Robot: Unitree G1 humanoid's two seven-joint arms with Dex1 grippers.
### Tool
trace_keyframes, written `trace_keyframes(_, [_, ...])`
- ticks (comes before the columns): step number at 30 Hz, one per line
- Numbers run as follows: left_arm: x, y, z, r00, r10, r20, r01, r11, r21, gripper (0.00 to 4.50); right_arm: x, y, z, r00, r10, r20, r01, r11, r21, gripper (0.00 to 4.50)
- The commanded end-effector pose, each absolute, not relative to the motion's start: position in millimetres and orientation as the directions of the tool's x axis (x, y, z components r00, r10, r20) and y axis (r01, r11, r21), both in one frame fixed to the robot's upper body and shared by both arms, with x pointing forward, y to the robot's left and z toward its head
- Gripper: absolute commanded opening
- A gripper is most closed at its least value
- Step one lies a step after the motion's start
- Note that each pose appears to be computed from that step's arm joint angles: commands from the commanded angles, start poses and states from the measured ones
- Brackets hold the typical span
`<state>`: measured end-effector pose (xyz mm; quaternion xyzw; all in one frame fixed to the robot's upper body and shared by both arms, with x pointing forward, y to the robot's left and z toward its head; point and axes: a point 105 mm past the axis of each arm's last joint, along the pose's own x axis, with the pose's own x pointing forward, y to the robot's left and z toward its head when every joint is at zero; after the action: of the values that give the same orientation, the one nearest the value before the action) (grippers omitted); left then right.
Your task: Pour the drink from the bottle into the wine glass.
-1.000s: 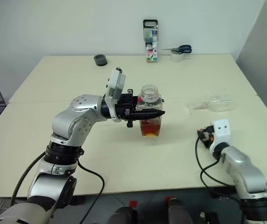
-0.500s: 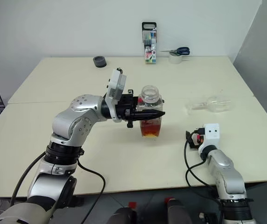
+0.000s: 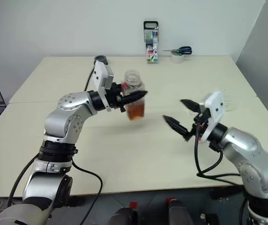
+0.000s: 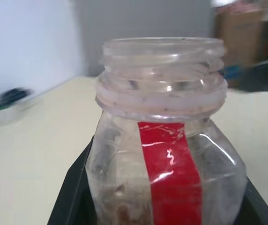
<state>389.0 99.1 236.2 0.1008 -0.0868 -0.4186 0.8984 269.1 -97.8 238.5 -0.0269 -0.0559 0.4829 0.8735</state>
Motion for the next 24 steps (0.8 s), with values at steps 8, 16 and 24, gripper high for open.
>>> trace_keyframes(8, [424.0, 206.7, 241.1, 0.947, -0.189, 0.258, 0.164, 0.980, 0.117, 1.82, 265.5, -70.0, 261.8, 0.355, 0.929, 0.108, -0.926, 0.365, -0.096, 4.47])
trace_keyframes(16, [425.9, 237.2, 215.8, 0.954, -0.126, 0.273, 0.131, 0.991, -0.002, 1.82, 278.1, -67.4, 270.3, 0.351, 0.925, 0.149, -0.926, 0.366, -0.096, 4.47])
trace_keyframes(24, [428.5, 266.0, 197.2, 0.966, -0.051, 0.253, 0.036, 0.997, 0.063, 1.82, 273.0, -58.1, 278.1, 0.345, 0.922, 0.173, -0.927, 0.364, -0.091, 4.47])
